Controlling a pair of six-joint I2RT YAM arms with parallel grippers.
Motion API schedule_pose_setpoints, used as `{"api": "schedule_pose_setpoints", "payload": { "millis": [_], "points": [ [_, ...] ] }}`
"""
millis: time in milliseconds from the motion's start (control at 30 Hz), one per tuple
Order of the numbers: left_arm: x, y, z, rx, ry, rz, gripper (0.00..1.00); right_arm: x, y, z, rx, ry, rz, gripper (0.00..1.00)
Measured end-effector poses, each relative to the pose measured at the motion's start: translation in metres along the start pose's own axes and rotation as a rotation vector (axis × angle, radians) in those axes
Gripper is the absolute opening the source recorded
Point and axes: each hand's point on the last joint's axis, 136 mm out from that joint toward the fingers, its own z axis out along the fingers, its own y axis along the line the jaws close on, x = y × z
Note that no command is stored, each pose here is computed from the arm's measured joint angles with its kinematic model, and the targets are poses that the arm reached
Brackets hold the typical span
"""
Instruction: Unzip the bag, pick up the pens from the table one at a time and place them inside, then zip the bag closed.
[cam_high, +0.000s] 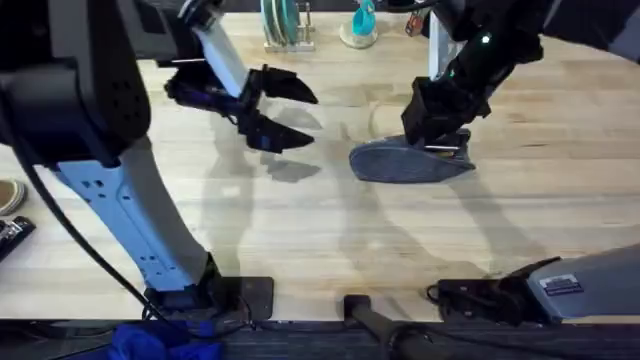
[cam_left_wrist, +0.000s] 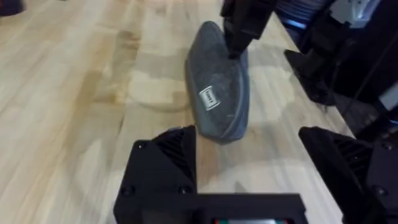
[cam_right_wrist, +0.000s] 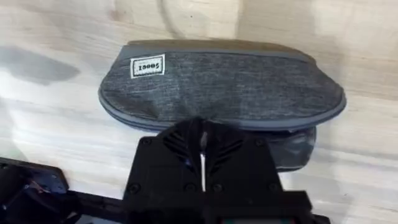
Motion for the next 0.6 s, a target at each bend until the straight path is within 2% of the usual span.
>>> {"api": "schedule_pose_setpoints", "payload": {
  "millis": [167, 433, 600],
  "points": [
    [0.0, -0.011, 0.027, 0.079, 0.027, 0.028, 0.999, 0.0, 0.0, 0.0, 0.0, 0.0, 0.0, 0.034],
    [0.002, -0.023, 0.061, 0.174, 0.061, 0.113, 0.999, 0.0, 0.0, 0.0, 0.0, 0.0, 0.0, 0.034],
    [0.005, -0.028, 0.078, 0.217, 0.075, 0.168, 0.953, 0.0, 0.0, 0.0, 0.0, 0.0, 0.0, 0.034]
  ]
}}
